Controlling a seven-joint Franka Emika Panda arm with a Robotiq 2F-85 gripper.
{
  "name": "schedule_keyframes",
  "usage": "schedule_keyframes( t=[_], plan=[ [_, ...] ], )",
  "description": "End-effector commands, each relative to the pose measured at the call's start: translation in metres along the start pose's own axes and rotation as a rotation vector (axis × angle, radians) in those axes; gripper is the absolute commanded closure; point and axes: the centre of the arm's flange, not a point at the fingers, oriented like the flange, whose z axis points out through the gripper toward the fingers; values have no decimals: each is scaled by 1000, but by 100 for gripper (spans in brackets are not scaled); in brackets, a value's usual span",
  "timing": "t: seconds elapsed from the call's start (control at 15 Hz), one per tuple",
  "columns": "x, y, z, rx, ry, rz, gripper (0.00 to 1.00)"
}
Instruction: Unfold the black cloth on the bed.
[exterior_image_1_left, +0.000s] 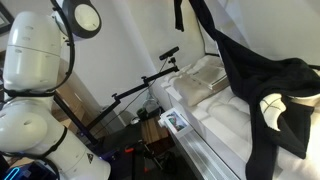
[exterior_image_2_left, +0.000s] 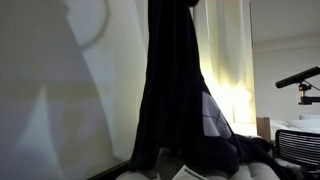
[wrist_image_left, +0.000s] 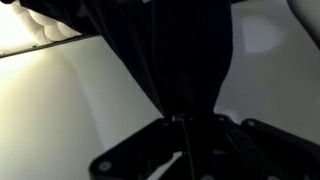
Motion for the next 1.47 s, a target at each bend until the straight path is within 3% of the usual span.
schedule_keyframes(
  t=[0.0, 0.4, 0.6, 0.8, 1.0, 1.4],
  plan=[
    [-2, 25, 9, 46, -165, -110, 65],
    [-12, 50, 31, 52, -461, -297, 21],
    [-16, 75, 38, 1, -588, -364, 1],
    [-9, 116, 53, -129, -590, -318, 0],
    [-1, 159, 77, -212, -600, -228, 0],
    [-4, 227, 131, -288, -687, -87, 0]
  ],
)
